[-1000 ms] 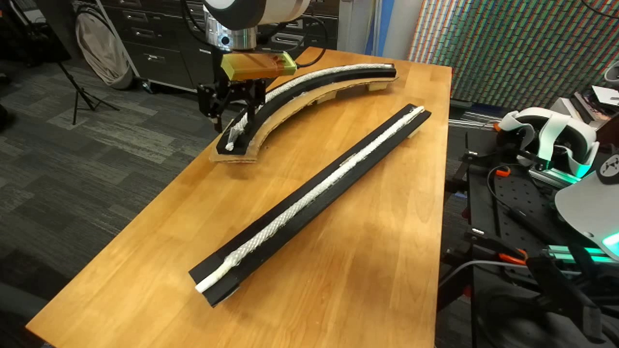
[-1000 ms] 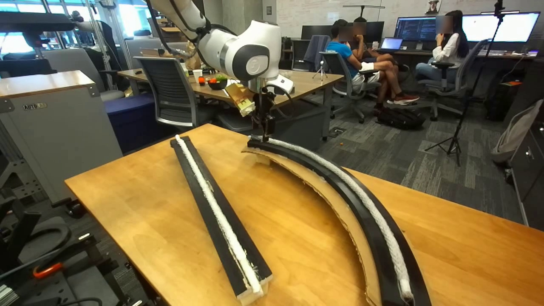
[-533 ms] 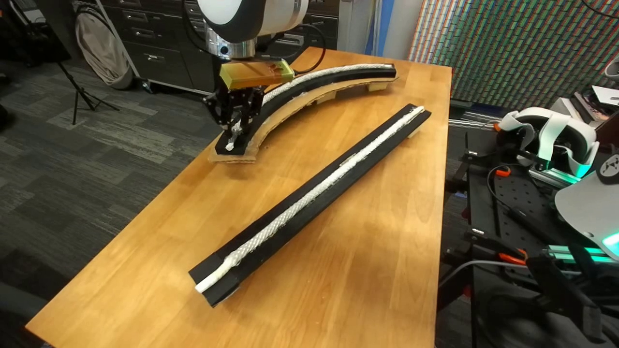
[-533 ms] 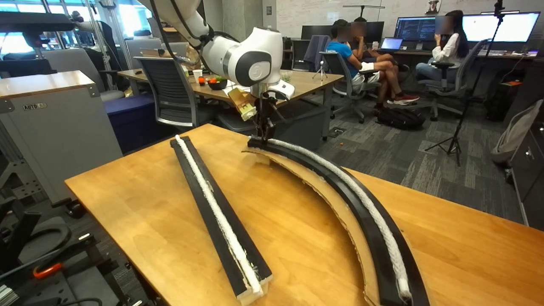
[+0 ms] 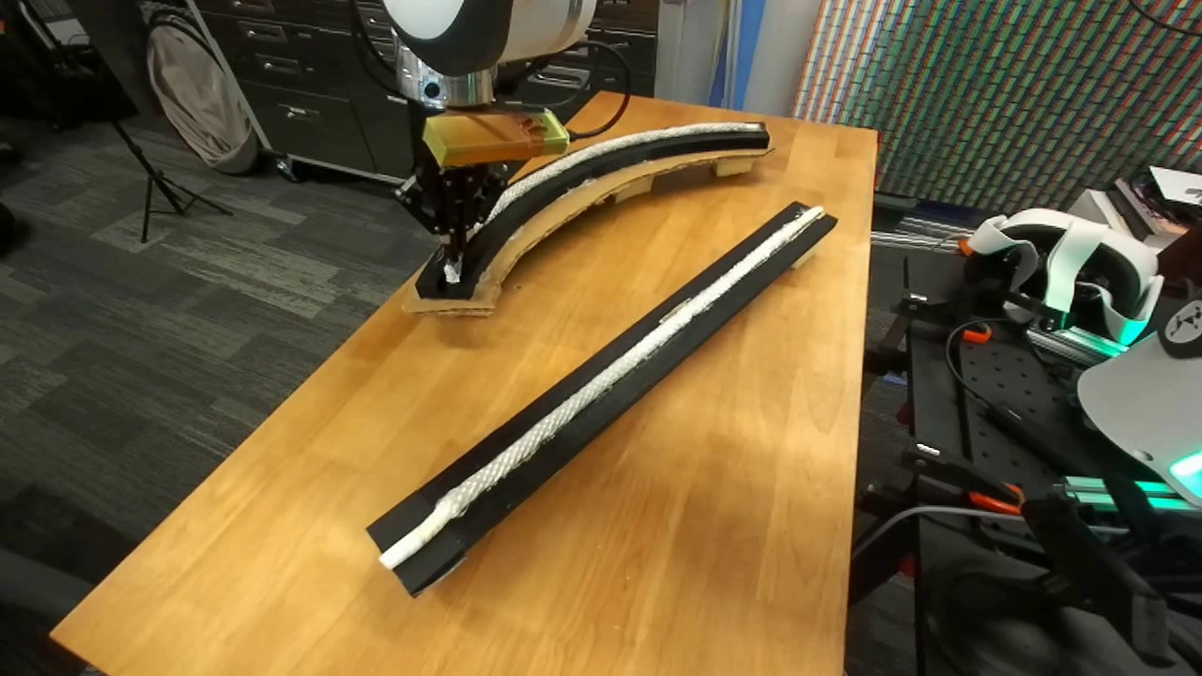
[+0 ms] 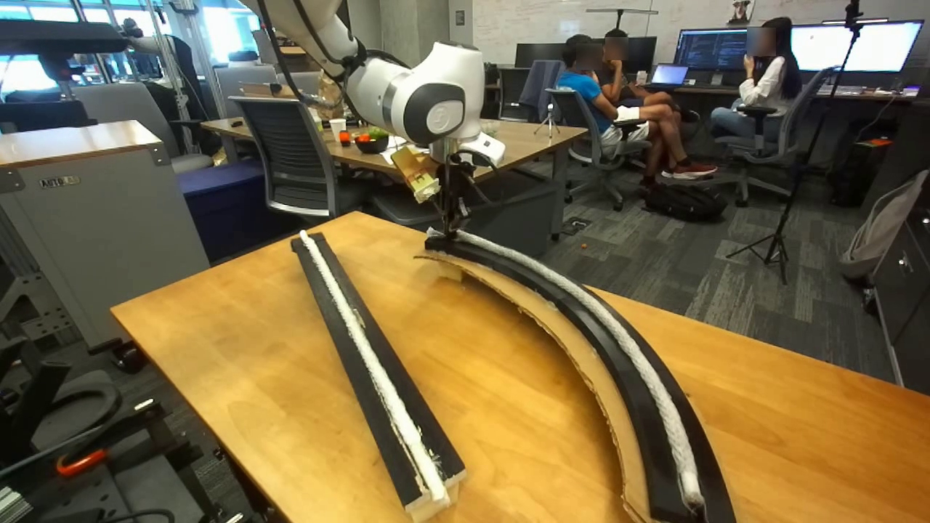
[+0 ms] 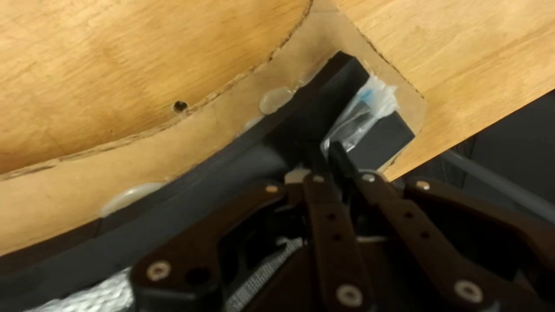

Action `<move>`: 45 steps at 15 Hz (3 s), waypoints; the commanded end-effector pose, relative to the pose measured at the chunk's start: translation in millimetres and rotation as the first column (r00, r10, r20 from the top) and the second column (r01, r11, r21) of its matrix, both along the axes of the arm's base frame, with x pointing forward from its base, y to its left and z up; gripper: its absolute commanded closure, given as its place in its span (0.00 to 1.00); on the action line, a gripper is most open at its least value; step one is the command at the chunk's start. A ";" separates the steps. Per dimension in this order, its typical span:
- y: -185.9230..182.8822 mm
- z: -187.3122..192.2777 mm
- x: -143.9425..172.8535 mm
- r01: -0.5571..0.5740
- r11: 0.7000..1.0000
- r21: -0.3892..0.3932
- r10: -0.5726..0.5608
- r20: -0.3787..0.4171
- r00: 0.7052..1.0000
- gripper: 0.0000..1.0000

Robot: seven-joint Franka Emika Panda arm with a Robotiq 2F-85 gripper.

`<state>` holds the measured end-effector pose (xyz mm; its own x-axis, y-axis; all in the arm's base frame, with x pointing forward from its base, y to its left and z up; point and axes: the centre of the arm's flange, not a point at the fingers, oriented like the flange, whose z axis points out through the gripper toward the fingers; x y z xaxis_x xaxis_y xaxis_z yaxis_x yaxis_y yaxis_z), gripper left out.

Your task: Remove the rope from the curved black board then remove the rope from the straight black board

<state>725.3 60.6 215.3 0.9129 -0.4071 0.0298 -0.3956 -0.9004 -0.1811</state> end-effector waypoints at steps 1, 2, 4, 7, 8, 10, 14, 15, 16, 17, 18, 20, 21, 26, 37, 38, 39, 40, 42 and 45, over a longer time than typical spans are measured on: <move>3.9 31.9 -30.2 -0.033 0.999 -0.025 0.032 -0.029 0.999 0.98; 3.6 38.0 -41.2 -0.038 0.999 -0.028 0.037 -0.042 0.998 0.98; 2.2 48.7 -67.2 -0.047 0.998 -0.047 0.043 -0.070 0.997 0.98; -5.5 44.8 -106.2 -0.048 0.997 -0.059 0.038 -0.161 0.986 0.98; -9.5 36.2 -114.9 -0.036 0.998 -0.056 0.024 -0.198 0.980 0.98; -12.0 19.2 -131.8 -0.031 0.999 -0.032 0.021 -0.267 0.963 0.98; -16.2 -11.6 -145.5 -0.008 1.000 0.003 0.008 -0.255 0.967 0.98; -17.3 -13.7 -146.9 0.001 1.000 0.014 0.002 -0.230 0.973 0.80; -18.1 -12.0 -149.1 0.006 1.000 0.019 -0.002 -0.194 0.981 0.68; -20.1 -8.5 -150.9 0.004 1.000 0.013 -0.002 -0.158 0.987 0.62; -24.2 -1.4 -152.8 -0.001 1.000 -0.007 0.000 -0.123 0.992 0.53; -39.6 22.2 -157.2 0.020 0.998 -0.066 -0.022 -0.036 0.999 0.37; -55.7 38.3 -159.6 0.055 0.994 -0.095 -0.054 0.008 0.998 0.31; -180.8 81.3 -173.9 0.312 0.949 -0.035 -0.307 0.111 0.945 0.00; -166.9 72.4 -155.7 0.464 0.886 0.001 -0.456 0.193 0.869 0.00; -172.5 74.6 -149.2 0.523 0.852 0.024 -0.517 0.197 0.833 0.00; -178.8 76.2 -147.4 0.564 0.825 0.037 -0.560 0.197 0.805 0.00; -194.4 76.5 -147.0 0.605 0.795 0.049 -0.602 0.194 0.775 0.00; -225.3 74.6 -150.4 0.684 0.727 0.056 -0.681 0.188 0.708 0.00; -275.1 62.8 -156.9 0.793 0.607 0.046 -0.786 0.179 0.592 0.00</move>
